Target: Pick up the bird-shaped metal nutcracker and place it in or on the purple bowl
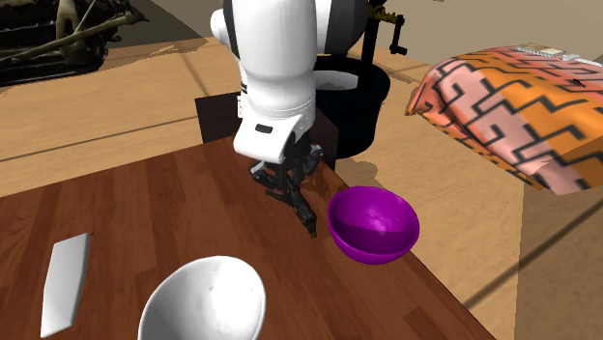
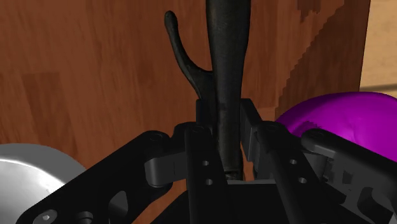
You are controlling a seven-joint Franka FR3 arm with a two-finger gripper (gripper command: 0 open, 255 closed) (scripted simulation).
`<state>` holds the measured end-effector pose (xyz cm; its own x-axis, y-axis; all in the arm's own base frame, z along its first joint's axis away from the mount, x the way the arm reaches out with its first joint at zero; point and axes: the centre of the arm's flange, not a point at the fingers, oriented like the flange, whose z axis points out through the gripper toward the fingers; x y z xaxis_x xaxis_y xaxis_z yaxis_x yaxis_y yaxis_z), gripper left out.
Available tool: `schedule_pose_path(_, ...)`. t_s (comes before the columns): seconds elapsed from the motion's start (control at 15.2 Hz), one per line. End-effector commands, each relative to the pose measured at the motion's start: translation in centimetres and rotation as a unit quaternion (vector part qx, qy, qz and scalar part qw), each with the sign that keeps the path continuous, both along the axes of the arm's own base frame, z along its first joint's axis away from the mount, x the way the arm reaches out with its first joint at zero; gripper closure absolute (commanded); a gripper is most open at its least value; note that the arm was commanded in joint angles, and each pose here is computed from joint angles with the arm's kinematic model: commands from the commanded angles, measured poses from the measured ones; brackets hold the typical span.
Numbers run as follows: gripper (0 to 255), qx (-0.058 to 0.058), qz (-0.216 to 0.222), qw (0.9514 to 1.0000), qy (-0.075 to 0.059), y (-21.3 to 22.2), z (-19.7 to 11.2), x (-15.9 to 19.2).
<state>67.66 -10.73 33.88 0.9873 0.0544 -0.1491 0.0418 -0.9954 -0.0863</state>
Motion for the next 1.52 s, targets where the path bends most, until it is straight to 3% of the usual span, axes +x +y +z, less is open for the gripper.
schedule_pose_path(0.0, 255, 0.000, 0.000, 1.0000, 0.000, 0.0, 1.1, -0.1)
schedule_pose_path(0.73, 255, 0.000, 0.000, 1.0000, 0.000, 0.0, 6.6, -0.1)
schedule_pose_path(1.45, 255, 0.000, 0.000, 1.0000, 0.000, 12.9, 7.4, 6.7)
